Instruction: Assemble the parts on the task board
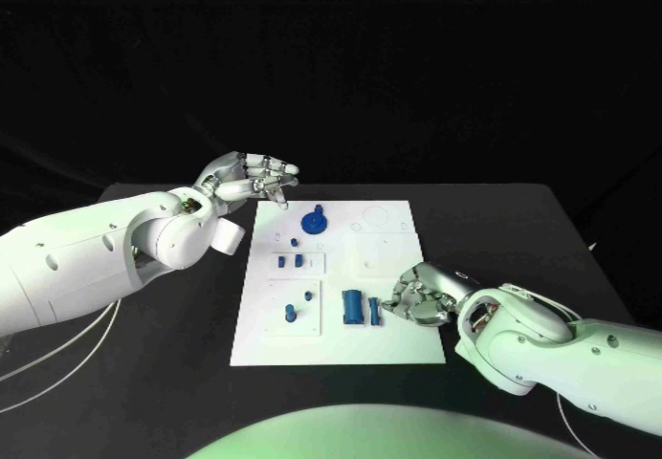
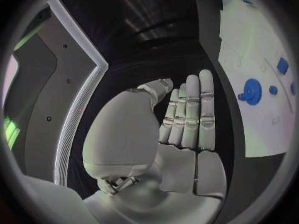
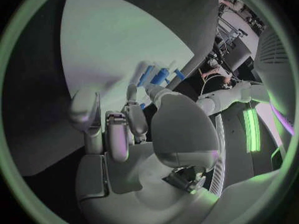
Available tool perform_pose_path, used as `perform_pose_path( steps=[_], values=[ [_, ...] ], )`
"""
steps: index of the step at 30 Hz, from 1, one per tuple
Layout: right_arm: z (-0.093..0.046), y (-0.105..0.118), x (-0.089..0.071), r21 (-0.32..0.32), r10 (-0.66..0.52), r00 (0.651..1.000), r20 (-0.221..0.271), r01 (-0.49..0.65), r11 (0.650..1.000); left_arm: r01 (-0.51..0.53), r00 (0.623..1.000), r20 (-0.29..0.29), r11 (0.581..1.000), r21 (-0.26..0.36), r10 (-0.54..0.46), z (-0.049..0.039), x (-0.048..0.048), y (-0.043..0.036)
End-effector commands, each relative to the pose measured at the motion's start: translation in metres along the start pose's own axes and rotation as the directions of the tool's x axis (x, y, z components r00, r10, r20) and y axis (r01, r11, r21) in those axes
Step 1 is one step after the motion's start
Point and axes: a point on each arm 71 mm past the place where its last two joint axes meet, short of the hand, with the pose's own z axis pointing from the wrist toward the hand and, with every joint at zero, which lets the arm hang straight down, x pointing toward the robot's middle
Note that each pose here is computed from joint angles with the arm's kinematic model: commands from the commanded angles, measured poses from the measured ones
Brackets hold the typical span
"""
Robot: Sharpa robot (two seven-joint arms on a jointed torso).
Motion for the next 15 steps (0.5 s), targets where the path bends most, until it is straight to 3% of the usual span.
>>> perform_pose_path(
  steps=[1,4,8,15],
  values=[
    [0.006,-0.003,-0.016,-0.085,0.176,0.982,0.066,-0.17,0.982,0.016,1.0,0.01,0.999,0.035,-0.017,0.0011,-0.0006,-0.002],
    [0.016,-0.013,-0.031,-0.127,0.317,0.944,0.094,-0.304,0.944,0.03,0.999,0.033,0.998,0.046,-0.032,0.0022,-0.0029,-0.0004],
    [0.032,-0.032,-0.049,-0.139,0.499,0.858,0.122,-0.483,0.865,0.052,0.996,0.068,0.997,0.055,-0.055,0.0037,-0.0054,0.0054],
    [0.068,-0.066,-0.08,-0.169,0.739,0.645,0.192,-0.72,0.673,0.095,0.981,0.164,0.992,0.078,-0.107,0.0092,-0.015,0.0222]
  ],
)
